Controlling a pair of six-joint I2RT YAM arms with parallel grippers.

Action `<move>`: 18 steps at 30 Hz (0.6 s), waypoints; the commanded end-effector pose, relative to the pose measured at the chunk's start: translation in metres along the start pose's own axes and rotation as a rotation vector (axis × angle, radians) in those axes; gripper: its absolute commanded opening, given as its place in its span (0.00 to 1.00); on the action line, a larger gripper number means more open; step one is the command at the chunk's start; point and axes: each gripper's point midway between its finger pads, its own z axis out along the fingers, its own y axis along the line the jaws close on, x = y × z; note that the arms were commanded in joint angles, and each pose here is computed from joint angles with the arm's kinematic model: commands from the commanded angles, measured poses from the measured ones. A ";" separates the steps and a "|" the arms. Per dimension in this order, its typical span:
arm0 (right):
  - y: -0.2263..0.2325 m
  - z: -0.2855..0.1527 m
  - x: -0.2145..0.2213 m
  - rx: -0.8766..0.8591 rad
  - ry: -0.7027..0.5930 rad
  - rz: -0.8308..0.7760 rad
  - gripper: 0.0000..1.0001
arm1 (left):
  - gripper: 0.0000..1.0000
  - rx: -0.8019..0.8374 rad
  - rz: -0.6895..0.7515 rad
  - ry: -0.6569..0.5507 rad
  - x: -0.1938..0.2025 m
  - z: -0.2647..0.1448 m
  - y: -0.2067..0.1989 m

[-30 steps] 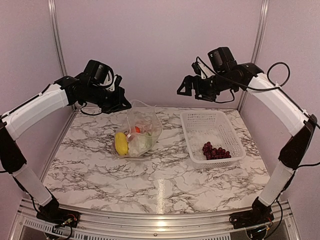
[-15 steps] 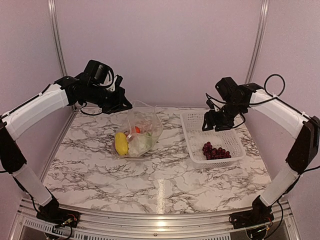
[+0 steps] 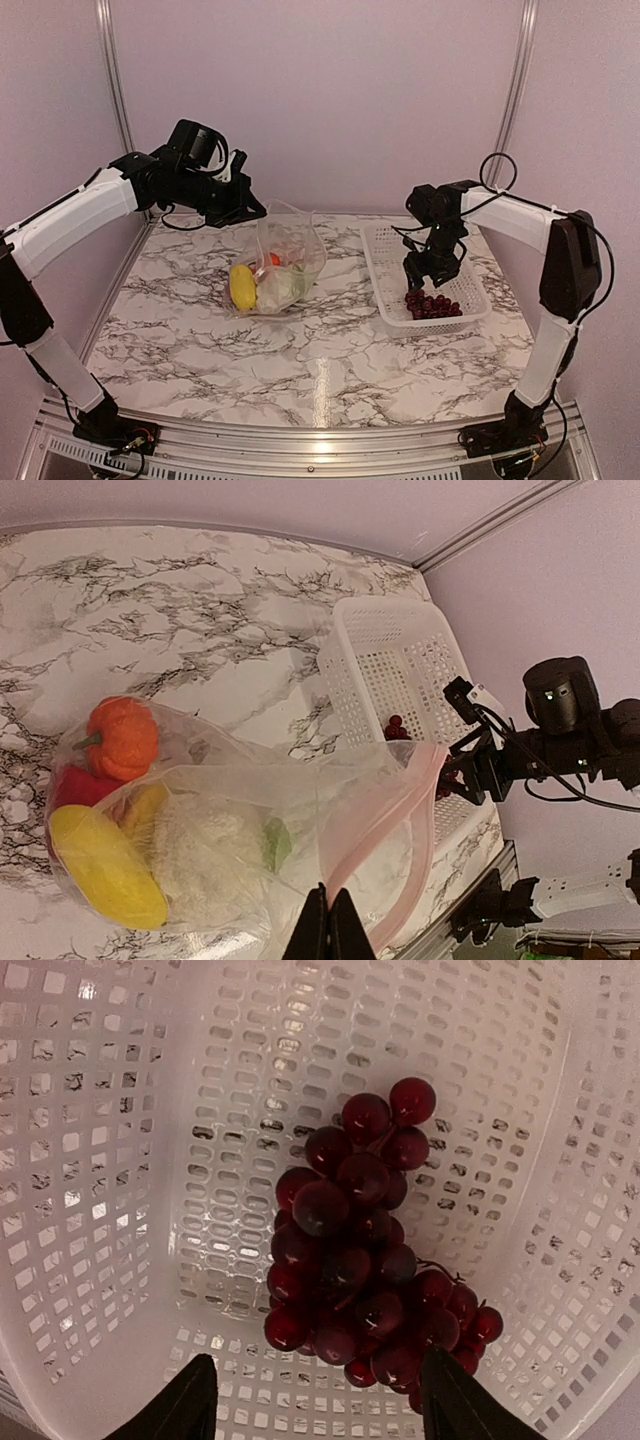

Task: Place the food in the zip-top bag and seal the zipper
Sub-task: Pick up the fake fruit from the bin.

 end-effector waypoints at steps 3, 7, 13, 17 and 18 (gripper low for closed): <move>-0.027 0.004 -0.019 0.169 0.003 -0.062 0.73 | 0.00 0.005 -0.004 -0.009 -0.004 0.003 0.001; -0.028 0.019 -0.022 0.182 0.029 -0.072 0.80 | 0.00 0.000 -0.007 -0.009 -0.003 0.003 0.003; -0.022 0.042 -0.024 0.145 0.058 -0.084 0.82 | 0.00 0.000 -0.008 -0.011 -0.004 0.004 0.003; -0.022 0.057 -0.023 0.153 0.081 -0.097 0.82 | 0.00 -0.002 -0.007 -0.009 -0.005 0.004 0.003; -0.024 0.061 -0.022 0.159 0.089 -0.101 0.82 | 0.00 -0.001 -0.007 -0.009 -0.005 0.004 0.003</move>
